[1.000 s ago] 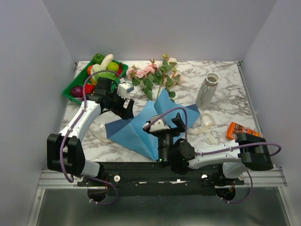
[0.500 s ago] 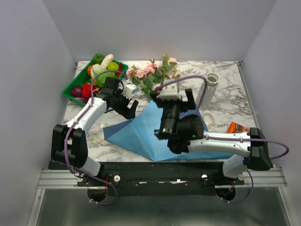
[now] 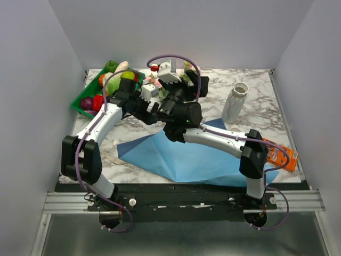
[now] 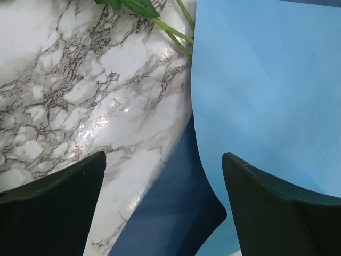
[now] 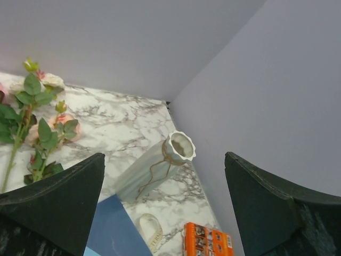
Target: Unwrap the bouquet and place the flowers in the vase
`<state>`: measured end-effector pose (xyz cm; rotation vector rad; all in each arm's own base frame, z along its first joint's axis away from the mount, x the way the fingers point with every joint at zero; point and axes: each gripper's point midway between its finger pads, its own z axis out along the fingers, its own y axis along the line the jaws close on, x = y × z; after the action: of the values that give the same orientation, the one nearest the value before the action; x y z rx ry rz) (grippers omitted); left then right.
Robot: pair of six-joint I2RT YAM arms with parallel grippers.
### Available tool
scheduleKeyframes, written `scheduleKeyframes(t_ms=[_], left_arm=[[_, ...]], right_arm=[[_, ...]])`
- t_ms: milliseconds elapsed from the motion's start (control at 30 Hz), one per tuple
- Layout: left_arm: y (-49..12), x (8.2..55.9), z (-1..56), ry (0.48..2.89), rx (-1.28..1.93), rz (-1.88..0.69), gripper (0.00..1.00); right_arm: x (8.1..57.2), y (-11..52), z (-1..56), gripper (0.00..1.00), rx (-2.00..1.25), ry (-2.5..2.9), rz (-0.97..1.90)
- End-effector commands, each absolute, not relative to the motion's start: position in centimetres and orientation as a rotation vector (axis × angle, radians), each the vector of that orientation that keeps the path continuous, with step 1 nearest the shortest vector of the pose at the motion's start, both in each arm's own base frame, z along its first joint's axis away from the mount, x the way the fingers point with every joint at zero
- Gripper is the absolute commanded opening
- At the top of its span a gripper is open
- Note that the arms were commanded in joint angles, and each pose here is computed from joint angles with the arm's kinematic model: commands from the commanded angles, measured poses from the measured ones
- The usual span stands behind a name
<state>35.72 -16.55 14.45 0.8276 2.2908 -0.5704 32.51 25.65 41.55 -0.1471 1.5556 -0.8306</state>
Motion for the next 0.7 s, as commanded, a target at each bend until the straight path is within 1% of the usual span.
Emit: scheduleKeyframes(t_ms=[0, 33, 67, 100, 133, 167, 200, 233, 267, 300, 333, 400, 433, 467, 500, 533, 567, 600, 633, 667], left_arm=[[-14.3, 36.1, 19.3, 2.150, 0.728, -0.447, 0.99], [-13.1, 36.5, 19.5, 2.157, 0.702, -0.357, 0.99], [-12.5, 36.5, 20.1, 2.151, 0.688, -0.322, 0.99], [-11.9, 36.4, 20.5, 2.151, 0.677, -0.301, 0.99], [-11.3, 36.5, 20.8, 2.150, 0.659, -0.288, 0.99], [-11.3, 36.6, 21.4, 2.142, 0.656, -0.299, 0.99], [-11.3, 36.2, 20.7, 2.176, 0.668, -0.327, 0.99], [-11.6, 36.0, 20.4, 2.194, 0.685, -0.359, 0.99], [-12.8, 35.4, 20.4, 2.188, 0.744, -0.446, 0.99], [-13.3, 35.0, 19.2, 2.217, 0.778, -0.493, 0.99], [-13.9, 34.2, 18.4, 2.248, 0.810, -0.544, 0.99], [-15.6, 32.8, 16.5, 2.287, 0.906, -0.632, 0.99], [-16.1, 32.4, 15.8, 2.302, 0.933, -0.659, 0.99], [-17.0, 31.8, 15.3, 2.305, 0.977, -0.686, 0.99], [-17.5, 31.5, 14.2, 2.325, 1.006, -0.720, 0.99], [-18.0, 31.3, 13.7, 2.338, 1.025, -0.734, 0.99], [-18.4, 31.3, 13.3, 2.345, 1.039, -0.750, 0.99], [-19.0, 31.0, 11.9, 2.386, 1.063, -0.771, 0.99], [-19.1, 31.0, 11.1, 2.409, 1.077, -0.768, 0.99], [-19.3, 31.1, 10.7, 2.419, 1.086, -0.769, 0.99]], right_arm=[[33.0, 21.0, 43.6, 1.00, 0.227, 1.565, -0.619], [34.1, 19.8, 44.1, 1.00, 0.249, 1.551, -0.668], [34.5, 19.2, 44.9, 1.00, 0.266, 1.527, -0.682], [34.8, 18.6, 46.9, 1.00, 0.280, 1.472, -0.698], [35.8, 18.3, 47.8, 1.00, 0.336, 1.417, -0.652], [36.7, 18.7, 48.8, 1.00, 0.305, 1.383, -0.636], [39.1, 21.7, 48.7, 1.00, -0.033, 1.388, -0.768], [41.0, 24.3, 49.0, 1.00, 0.119, 1.379, -0.362], [41.1, 25.4, 50.2, 1.00, 0.006, 1.449, -0.165], [41.1, 27.7, 47.7, 1.00, -0.213, 1.577, 0.023], [41.9, 26.0, 48.7, 1.00, -0.139, 1.574, 0.076], [41.4, 26.5, 48.8, 1.00, -0.191, 1.570, 0.088], [41.4, 27.2, 46.1, 1.00, -0.233, 1.621, 0.091], [41.1, 27.3, 44.9, 1.00, -0.245, 1.647, 0.107], [40.0, 26.7, 45.0, 1.00, -0.241, 1.642, 0.138], [39.6, 26.7, 43.8, 0.98, -0.215, 1.664, 0.169], [39.2, 26.5, 39.9, 0.97, -0.241, 1.732, 0.148], [38.1, 25.7, 40.7, 0.94, -0.221, 1.707, 0.186], [37.5, 25.5, 39.9, 0.91, -0.210, 1.719, 0.211], [37.0, 25.1, 36.7, 0.89, -0.232, 1.774, 0.189]])
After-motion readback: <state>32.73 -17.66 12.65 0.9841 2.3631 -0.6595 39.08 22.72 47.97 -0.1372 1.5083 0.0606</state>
